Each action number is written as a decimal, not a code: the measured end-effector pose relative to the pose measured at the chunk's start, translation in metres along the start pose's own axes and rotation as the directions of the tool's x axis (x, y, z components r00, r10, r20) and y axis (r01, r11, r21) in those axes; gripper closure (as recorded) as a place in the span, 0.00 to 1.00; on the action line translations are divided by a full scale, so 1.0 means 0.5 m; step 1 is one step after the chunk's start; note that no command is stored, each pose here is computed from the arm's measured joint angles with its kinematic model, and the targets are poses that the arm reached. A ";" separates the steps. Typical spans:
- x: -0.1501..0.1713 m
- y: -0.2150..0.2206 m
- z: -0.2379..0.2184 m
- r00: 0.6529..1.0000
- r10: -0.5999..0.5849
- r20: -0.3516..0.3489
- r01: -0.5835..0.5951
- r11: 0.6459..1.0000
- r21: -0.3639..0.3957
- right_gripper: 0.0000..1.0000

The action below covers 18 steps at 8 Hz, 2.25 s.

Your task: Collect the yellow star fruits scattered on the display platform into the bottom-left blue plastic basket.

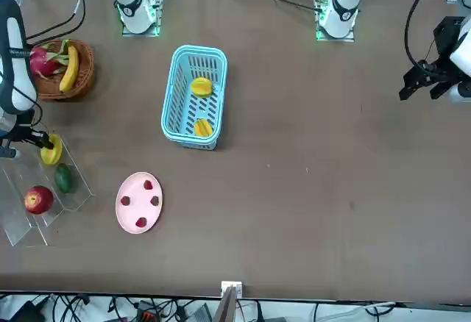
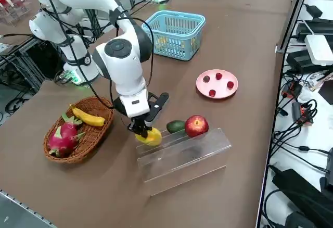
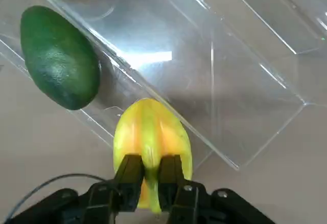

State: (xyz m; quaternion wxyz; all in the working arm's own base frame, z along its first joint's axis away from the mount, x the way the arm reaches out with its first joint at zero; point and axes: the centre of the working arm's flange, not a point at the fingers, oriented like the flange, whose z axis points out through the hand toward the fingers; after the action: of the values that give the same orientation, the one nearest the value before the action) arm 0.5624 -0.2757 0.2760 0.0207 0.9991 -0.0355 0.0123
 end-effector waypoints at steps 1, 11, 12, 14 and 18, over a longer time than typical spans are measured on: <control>0.000 0.000 0.000 1.000 -0.001 0.000 0.001 1.000 0.000 0.79; -0.017 -0.528 -0.484 0.930 0.196 0.311 -0.225 0.972 0.061 0.81; -0.037 -0.652 -0.498 0.919 0.243 0.311 -0.263 0.965 0.022 0.81; -0.091 -0.885 -0.489 0.894 0.353 0.274 -0.358 0.933 -0.035 0.81; -0.241 -1.164 -0.329 0.854 0.491 0.172 -0.496 0.868 -0.021 0.81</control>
State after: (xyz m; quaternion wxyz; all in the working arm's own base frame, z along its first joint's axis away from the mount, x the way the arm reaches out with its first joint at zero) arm 0.4802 0.3199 0.4137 0.0019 0.9540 -0.2919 -0.0684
